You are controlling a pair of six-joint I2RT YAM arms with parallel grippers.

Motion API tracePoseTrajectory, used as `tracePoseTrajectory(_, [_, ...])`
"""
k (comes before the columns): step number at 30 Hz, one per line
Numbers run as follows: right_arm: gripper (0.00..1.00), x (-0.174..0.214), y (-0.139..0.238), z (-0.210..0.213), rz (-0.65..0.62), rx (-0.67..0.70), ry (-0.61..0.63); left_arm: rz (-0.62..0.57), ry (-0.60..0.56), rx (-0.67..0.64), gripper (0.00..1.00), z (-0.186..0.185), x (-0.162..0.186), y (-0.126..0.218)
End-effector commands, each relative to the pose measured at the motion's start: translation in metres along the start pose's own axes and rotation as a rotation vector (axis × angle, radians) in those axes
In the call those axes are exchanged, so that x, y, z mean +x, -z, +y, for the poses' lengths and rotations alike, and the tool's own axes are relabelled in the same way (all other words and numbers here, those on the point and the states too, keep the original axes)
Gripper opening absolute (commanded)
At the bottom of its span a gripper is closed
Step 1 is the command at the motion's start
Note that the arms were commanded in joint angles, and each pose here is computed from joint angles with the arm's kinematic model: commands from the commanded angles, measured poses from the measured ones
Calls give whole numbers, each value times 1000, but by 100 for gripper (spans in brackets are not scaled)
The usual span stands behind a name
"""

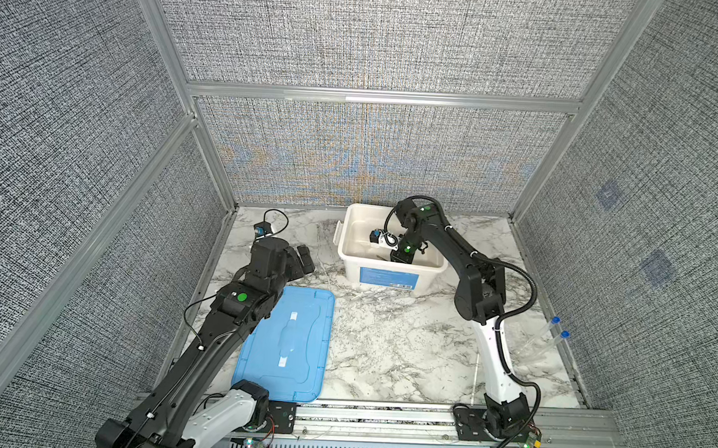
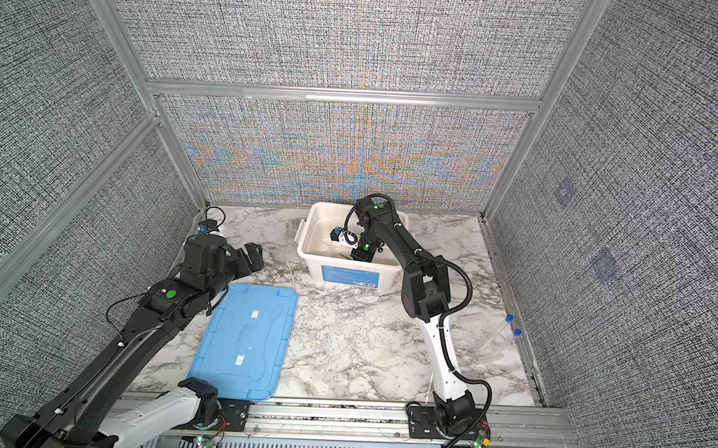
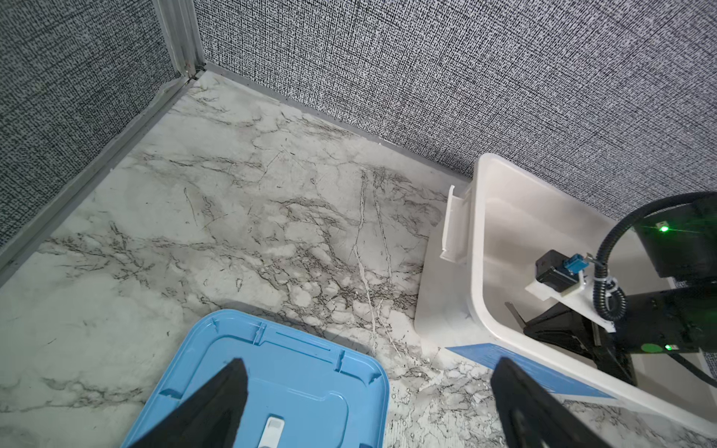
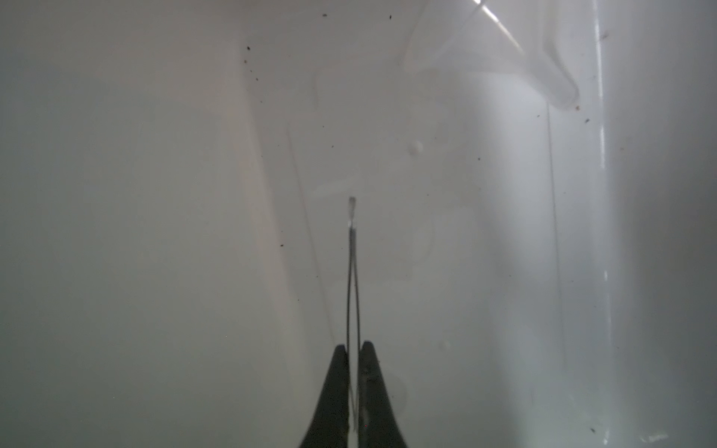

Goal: Organize the chemistry lab equipment
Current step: 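Lower the rod into the white bin and open the right gripper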

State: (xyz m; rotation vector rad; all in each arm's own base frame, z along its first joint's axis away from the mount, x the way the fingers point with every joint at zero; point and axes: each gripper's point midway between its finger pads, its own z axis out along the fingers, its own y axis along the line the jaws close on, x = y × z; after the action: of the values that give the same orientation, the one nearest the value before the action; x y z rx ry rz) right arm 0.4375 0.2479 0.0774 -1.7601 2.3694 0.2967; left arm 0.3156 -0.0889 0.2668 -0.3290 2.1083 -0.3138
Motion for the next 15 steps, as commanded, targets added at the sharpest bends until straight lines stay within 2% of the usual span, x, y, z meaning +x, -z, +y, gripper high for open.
tracePoseTrajectory(1, [1, 6, -6, -4, 36, 6, 61, -10, 10, 5, 99, 1, 0, 1])
tracePoseTrajectory(9, [6, 0, -15, -5, 27, 1, 80, -10, -3, 13, 99, -3, -2, -3])
tracePoseTrajectory(13, [20, 2, -15, -2, 52, 9, 82, 2, -9, 11, 99, -4, -4, -1])
tracePoseTrajectory(15, [22, 1, -11, -2, 45, 17, 85, -5, -5, 3, 99, -1, -2, -1])
